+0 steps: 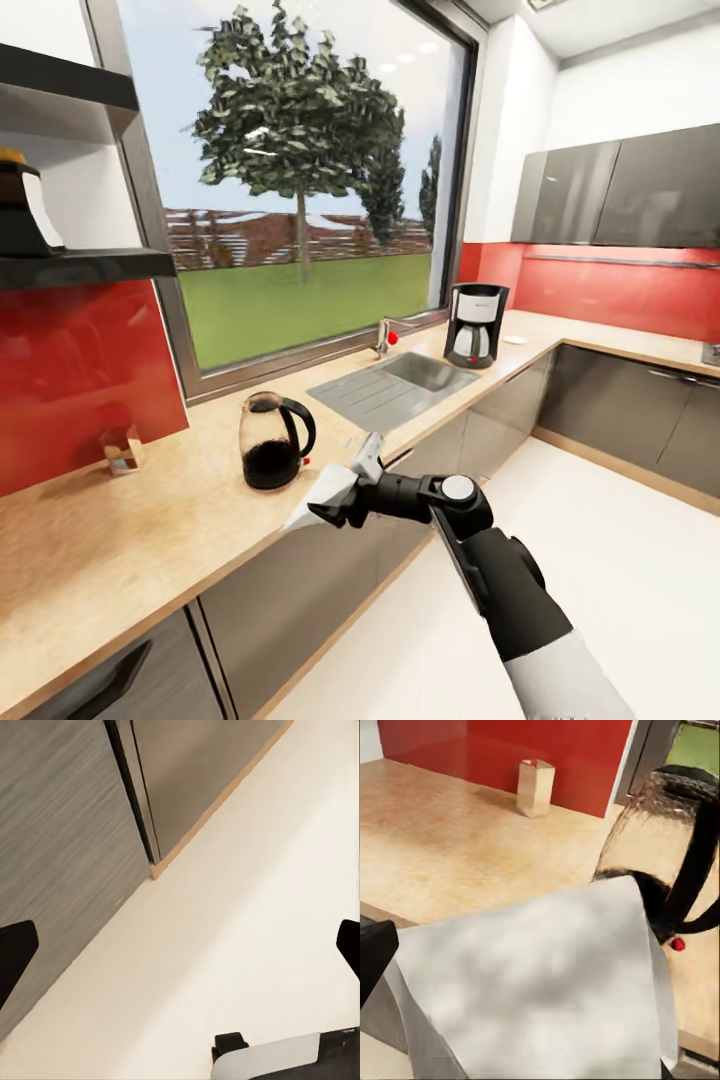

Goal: Set up a coffee station on the kitchen countertop: keep the coffee maker on the countertop, move the bottle of coffee from the kitchen shelf to the counter next to the coffee maker, place a paper coffee filter on top of the coffee maker, put the saucer next to the coffee maker with the coffee cup on the saucer, and place the electric kettle next to the coffee maker.

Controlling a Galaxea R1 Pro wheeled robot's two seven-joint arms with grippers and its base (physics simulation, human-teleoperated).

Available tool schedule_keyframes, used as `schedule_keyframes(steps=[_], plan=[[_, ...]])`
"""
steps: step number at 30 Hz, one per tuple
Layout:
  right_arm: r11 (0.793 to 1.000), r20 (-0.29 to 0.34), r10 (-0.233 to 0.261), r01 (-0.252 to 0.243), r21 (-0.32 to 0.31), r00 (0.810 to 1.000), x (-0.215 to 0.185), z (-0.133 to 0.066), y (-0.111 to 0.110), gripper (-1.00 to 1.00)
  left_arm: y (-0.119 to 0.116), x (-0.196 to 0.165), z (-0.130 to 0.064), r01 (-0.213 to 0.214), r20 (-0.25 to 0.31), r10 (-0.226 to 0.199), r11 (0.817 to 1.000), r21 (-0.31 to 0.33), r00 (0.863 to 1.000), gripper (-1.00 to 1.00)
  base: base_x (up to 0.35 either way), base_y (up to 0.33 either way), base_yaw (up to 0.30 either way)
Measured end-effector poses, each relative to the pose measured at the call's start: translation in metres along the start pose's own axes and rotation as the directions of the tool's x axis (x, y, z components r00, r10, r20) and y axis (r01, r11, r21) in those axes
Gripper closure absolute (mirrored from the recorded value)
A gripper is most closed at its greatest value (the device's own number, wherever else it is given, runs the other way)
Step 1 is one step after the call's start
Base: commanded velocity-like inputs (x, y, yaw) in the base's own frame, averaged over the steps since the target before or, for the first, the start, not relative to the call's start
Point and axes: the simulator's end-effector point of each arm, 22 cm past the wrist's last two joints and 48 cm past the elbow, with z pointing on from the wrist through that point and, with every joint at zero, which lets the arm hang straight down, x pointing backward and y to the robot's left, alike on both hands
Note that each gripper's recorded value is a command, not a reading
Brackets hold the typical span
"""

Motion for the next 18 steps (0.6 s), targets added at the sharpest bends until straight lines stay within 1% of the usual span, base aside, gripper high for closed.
schedule_keyframes(steps=[2, 4, 6, 7, 10, 11, 13, 14, 16, 17, 18], plan=[[0.999, 0.005, 0.025, -0.025, 0.045, 1.0, 0.005, -0.012, -0.021, 1.0, 0.0, 0.0, 0.0, 0.0, 0.0, 0.0, 1.0, 0.0, 1.0, -1.0, 0.0, 0.0, -0.282], [0.99, 0.006, 0.058, -0.059, 0.126, 0.998, 0.017, -0.038, -0.058, 1.0, 0.0, 0.0, 0.0, 0.001, 0.0, -0.001, 1.0, -0.001, 1.0, -1.0, 0.0, 0.0, -0.25], [0.974, 0.014, 0.092, -0.092, 0.207, 0.996, 0.028, -0.067, -0.094, 1.0, 0.0, 0.0, 0.0, 0.0, 0.0, 0.0, 1.0, -0.001, 1.0, -1.0, 0.0, 0.0, -0.127], [0.969, 0.017, 0.1, -0.101, 0.226, 0.995, 0.031, -0.074, -0.101, 1.0, 0.0, 0.0, 0.0, 0.0, 0.0, 0.0, 1.0, 0.0, 1.0, -1.0, 0.0, 0.0, -0.072], [0.934, 0.022, 0.13, -0.13, 0.332, 0.991, 0.046, -0.118, -0.144, 1.0, 0.0, 0.0, 0.0, 0.0, 0.0, 0.0, 1.0, 0.0, 1.0, -1.0, 0.0, 0.0, -0.032], [0.92, 0.02, 0.137, -0.135, 0.367, 0.99, 0.052, -0.135, -0.158, 1.0, 0.0, 0.0, 0.0, 0.0, 0.0, 0.0, 1.0, -0.001, 1.0, -1.0, 0.007, 0.0, -0.012], [0.886, 0.012, 0.149, -0.139, 0.443, 0.989, 0.066, -0.174, -0.187, 1.0, -0.001, 0.0, 0.0, 0.002, 0.001, -0.002, 1.0, 0.0, 1.0, -1.0, 0.061, 0.0, -0.007], [0.876, 0.012, 0.153, -0.141, 0.462, 0.988, 0.069, -0.185, -0.194, 1.0, -0.001, 0.0, 0.0, 0.003, 0.001, -0.003, 1.0, 0.0, 1.0, -1.0, 0.154, 0.0, -0.004], [0.841, 0.013, 0.171, -0.153, 0.518, 0.985, 0.08, -0.217, -0.214, 1.0, -0.006, -0.001, 0.001, 0.007, 0.004, -0.007, 1.0, 0.006, 1.0, -1.0, 0.232, -0.037, -0.002], [0.828, 0.015, 0.184, -0.163, 0.536, 0.983, 0.086, -0.228, -0.22, 1.0, -0.013, -0.002, 0.002, 0.01, 0.005, -0.01, 1.0, 0.016, 1.0, -1.0, 0.255, -0.079, -0.001], [0.823, 0.016, 0.192, -0.169, 0.543, 0.981, 0.089, -0.232, -0.223, 1.0, -0.018, -0.002, 0.003, 0.012, 0.006, -0.012, 1.0, 0.021, 1.0, -1.0, 0.262, -0.113, -0.001]])
